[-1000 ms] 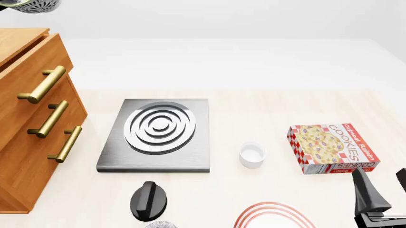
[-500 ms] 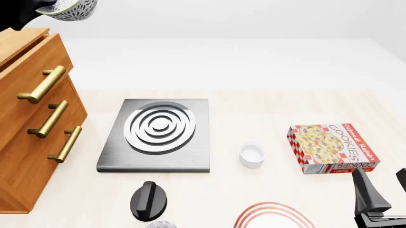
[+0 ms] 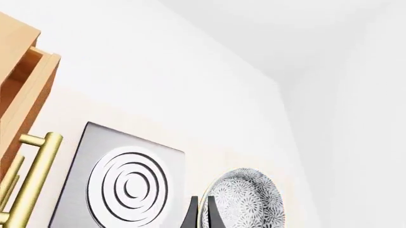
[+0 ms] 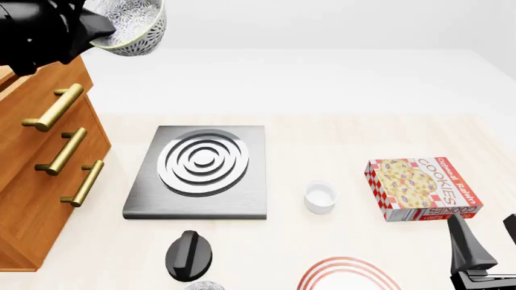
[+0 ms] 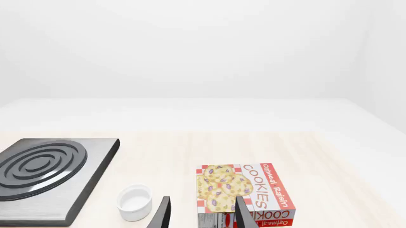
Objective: Pick the akita bowl on the wooden cabinet and place it on the plate.
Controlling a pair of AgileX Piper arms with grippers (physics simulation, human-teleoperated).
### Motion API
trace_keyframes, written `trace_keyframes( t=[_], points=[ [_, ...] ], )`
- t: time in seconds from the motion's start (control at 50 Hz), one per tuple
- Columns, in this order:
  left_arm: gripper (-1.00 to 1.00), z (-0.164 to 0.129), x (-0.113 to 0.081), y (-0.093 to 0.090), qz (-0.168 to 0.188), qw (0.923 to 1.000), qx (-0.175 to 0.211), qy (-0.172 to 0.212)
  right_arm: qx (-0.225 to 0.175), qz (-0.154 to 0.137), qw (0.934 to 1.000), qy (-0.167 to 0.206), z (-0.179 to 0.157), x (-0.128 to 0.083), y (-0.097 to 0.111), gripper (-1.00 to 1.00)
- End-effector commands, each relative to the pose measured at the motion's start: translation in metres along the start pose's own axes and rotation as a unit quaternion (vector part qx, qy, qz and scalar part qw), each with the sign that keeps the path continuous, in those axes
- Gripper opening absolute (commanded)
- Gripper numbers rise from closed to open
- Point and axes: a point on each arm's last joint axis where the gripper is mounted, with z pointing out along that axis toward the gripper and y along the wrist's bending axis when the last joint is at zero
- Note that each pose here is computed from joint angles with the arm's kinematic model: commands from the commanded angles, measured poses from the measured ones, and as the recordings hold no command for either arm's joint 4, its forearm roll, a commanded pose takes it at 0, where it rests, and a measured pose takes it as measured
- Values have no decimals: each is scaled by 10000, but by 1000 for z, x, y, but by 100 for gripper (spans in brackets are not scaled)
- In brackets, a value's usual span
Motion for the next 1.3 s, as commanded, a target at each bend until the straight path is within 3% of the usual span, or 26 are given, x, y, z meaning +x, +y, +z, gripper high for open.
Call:
trace_keyframes(
  t=[0.02, 0.28, 0.94, 1.3],
  points=[
    [-100, 1, 12, -5, 176, 9995, 154, 204, 0, 0, 10000, 1, 0, 0, 0, 100],
    [-100, 3, 33, -12, 460, 9969, 369, 524, 0, 0, 10000, -1, 0, 0, 0, 100],
    [-100, -1, 58, -35, 830, 9879, 804, 1030, 0, 0, 10000, -1, 0, 0, 0, 100],
    [-100, 0, 81, -49, 1197, 9766, 1108, 1405, 0, 0, 10000, 0, 0, 0, 0, 100]
  ],
)
